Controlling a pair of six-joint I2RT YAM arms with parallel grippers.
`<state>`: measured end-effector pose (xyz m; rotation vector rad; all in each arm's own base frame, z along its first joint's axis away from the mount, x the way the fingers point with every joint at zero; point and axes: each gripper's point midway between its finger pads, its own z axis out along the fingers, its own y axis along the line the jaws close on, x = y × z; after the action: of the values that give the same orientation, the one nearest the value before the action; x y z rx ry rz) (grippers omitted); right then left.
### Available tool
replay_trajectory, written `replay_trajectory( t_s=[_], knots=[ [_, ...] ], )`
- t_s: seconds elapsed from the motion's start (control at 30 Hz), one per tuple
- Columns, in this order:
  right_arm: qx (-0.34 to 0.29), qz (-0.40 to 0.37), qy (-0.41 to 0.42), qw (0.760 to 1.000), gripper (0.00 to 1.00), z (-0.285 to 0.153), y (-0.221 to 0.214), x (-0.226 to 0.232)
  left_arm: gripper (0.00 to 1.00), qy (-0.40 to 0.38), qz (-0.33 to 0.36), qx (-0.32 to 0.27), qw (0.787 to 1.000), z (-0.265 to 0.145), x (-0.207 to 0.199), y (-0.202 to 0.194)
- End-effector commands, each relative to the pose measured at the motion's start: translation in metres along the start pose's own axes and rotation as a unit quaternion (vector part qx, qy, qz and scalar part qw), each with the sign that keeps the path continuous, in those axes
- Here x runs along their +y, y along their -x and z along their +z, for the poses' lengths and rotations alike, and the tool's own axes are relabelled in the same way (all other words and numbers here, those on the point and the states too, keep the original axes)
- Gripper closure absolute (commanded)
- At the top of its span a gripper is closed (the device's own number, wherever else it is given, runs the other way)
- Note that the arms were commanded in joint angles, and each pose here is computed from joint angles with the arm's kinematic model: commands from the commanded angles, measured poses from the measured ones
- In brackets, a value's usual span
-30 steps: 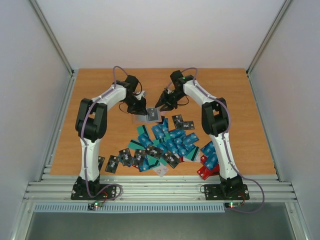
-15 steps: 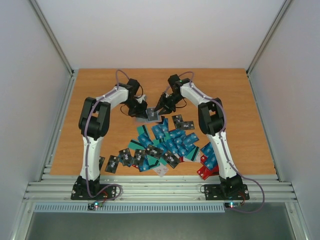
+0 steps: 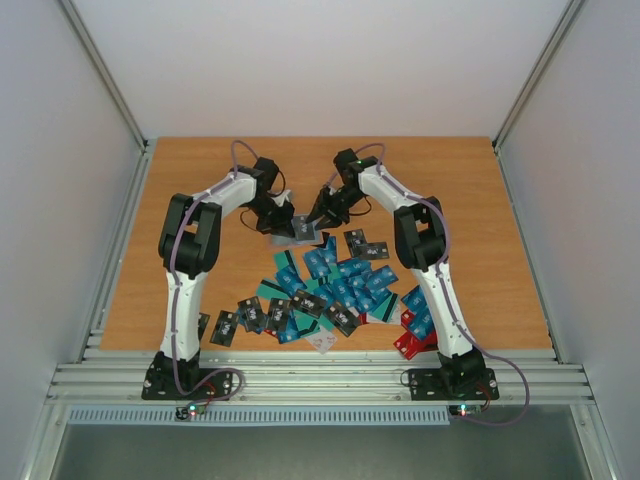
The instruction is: Put the credit cards into the card holder
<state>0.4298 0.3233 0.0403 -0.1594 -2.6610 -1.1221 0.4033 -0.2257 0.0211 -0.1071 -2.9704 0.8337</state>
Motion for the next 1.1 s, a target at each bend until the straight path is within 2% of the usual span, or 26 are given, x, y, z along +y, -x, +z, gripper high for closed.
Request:
replay_trajectory(
  t_s=[0.0, 0.83, 1.07],
  knots=[
    [0.011, -0.014, 0.006, 1.0, 0.67, 0.009, -0.003, 0.009, 1.0, 0.013, 0.004, 0.013, 1.0, 0.022, 0.013, 0.001],
    [0.015, -0.082, 0.032, 0.996, 0.67, -0.002, -0.024, 0.045, 1.0, 0.036, 0.003, 0.027, 0.999, 0.026, 0.019, 0.0],
    [-0.007, -0.088, 0.002, 0.996, 0.67, -0.013, -0.021, 0.039, 1.0, 0.039, 0.013, 0.007, 0.999, 0.001, 0.008, -0.003]
  ],
)
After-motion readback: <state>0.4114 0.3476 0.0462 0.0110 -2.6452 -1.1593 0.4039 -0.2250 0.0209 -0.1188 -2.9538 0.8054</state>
